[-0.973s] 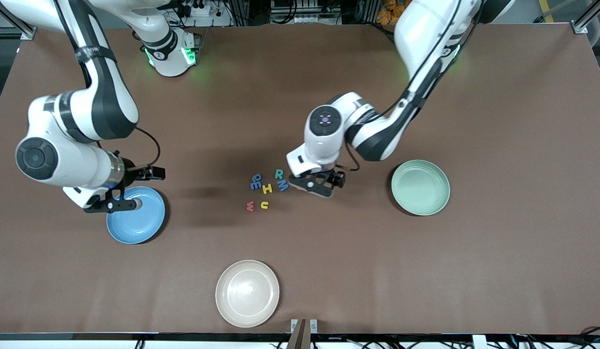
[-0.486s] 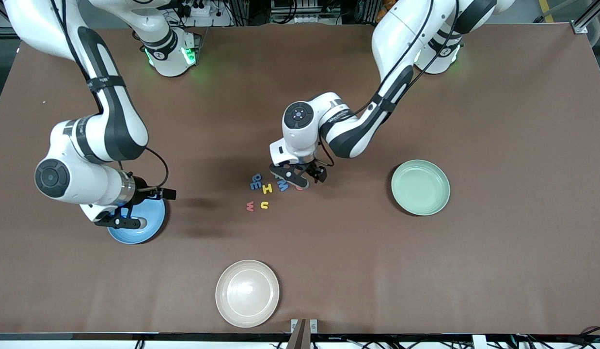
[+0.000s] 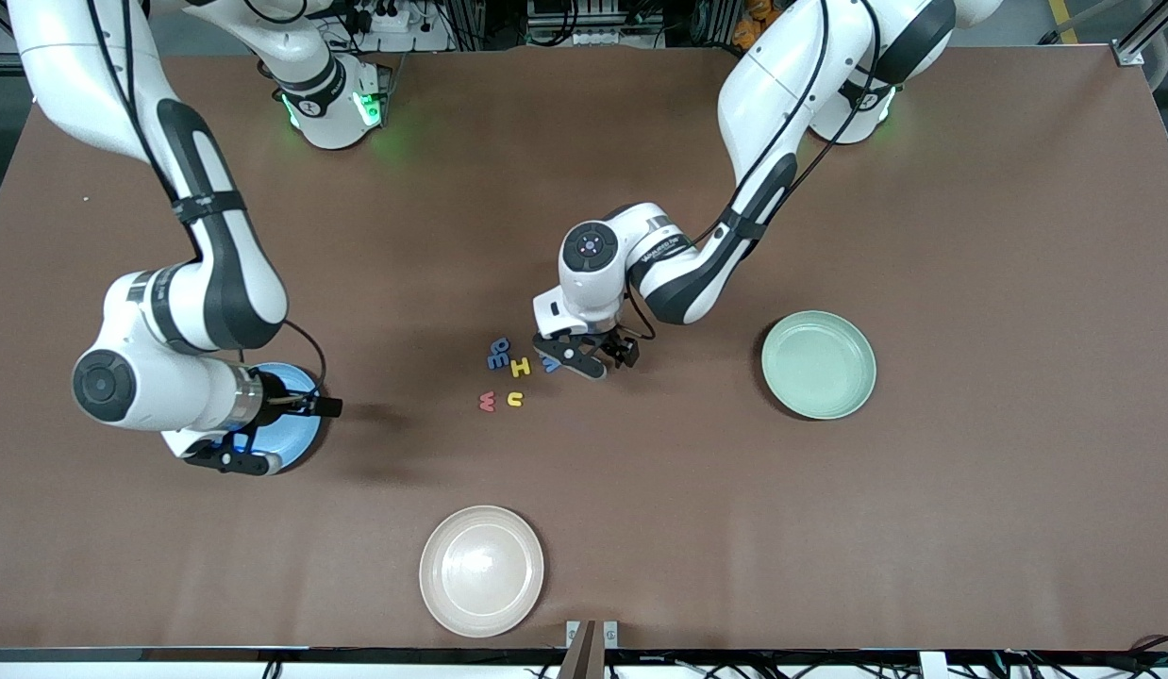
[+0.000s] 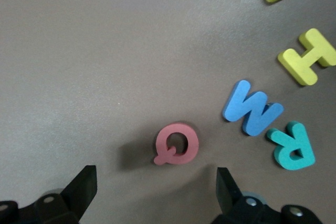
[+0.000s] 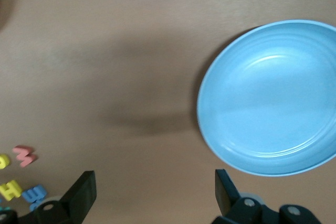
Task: Sort upper and lower case letters into plates
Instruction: 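Grasp the pink Q with the left gripper while the right gripper approaches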
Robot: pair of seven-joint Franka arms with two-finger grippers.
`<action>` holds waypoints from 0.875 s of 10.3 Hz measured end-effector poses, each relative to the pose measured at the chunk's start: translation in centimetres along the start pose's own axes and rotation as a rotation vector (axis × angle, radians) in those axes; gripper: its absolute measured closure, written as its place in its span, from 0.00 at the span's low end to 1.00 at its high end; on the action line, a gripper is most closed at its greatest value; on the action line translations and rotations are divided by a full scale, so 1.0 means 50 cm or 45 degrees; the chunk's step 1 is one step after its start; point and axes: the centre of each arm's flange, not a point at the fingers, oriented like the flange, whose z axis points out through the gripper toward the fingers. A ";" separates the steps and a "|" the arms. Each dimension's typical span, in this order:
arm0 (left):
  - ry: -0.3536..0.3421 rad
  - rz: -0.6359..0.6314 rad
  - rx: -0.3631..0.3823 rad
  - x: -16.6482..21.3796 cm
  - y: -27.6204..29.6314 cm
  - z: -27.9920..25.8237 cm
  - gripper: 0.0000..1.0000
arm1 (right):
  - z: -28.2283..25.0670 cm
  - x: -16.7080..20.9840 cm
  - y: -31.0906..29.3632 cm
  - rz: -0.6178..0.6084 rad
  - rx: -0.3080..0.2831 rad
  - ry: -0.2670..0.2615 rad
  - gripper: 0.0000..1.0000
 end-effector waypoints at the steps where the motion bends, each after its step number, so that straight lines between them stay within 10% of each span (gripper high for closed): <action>1: -0.002 0.003 -0.001 -0.002 0.006 0.003 0.02 | 0.011 0.009 0.017 0.017 0.003 -0.003 0.00; 4: -0.005 0.009 -0.001 -0.006 0.017 0.007 0.27 | -0.040 0.027 0.009 0.012 0.021 0.059 0.00; 9: 0.070 -0.004 -0.036 0.012 0.011 0.022 0.28 | -0.002 0.034 -0.025 0.014 0.022 0.060 0.00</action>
